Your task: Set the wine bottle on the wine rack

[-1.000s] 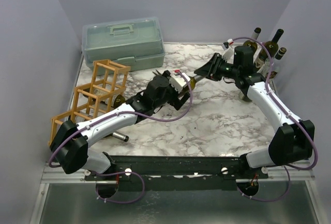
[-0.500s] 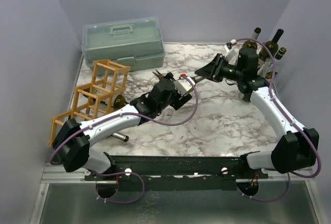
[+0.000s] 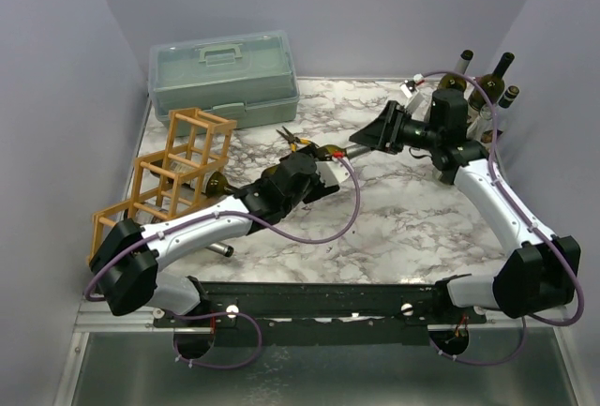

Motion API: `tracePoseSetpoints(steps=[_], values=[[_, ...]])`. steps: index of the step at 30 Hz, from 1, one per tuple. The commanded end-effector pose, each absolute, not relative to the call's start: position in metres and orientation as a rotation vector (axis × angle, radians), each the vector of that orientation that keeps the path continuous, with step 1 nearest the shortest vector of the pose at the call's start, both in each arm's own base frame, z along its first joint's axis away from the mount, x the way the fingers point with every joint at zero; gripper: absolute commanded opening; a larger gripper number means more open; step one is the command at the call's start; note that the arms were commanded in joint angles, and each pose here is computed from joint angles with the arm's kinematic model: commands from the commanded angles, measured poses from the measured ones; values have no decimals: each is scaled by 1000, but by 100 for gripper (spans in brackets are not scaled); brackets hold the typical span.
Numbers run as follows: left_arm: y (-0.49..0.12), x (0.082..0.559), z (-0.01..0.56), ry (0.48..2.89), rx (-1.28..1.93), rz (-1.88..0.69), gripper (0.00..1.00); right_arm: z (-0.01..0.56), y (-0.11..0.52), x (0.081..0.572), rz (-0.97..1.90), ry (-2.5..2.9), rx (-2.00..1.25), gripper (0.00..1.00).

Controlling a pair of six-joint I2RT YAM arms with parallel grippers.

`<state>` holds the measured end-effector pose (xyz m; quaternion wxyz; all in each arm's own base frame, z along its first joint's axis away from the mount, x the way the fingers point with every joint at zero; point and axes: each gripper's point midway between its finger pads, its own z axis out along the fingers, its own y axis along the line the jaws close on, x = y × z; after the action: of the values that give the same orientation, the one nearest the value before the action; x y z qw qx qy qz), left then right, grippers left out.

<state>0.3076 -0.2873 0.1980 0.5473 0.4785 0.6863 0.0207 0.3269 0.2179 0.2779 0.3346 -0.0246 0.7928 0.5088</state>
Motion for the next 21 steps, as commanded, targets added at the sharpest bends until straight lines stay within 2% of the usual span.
tracePoseSetpoints(steps=[1,4,7,13,21], values=[[-274,309,215,1493,1209,181,0,272,216,313,1276,2141,-200,67],[-271,303,209,1432,1296,210,0,256,210,310,1208,2215,-261,78],[-267,296,202,1364,1392,240,0,244,204,307,1130,2253,-324,82],[-263,274,187,1205,1568,230,0,215,221,282,1130,2326,-467,83],[-260,267,185,1164,1614,220,0,189,258,241,1197,2416,-699,83]])
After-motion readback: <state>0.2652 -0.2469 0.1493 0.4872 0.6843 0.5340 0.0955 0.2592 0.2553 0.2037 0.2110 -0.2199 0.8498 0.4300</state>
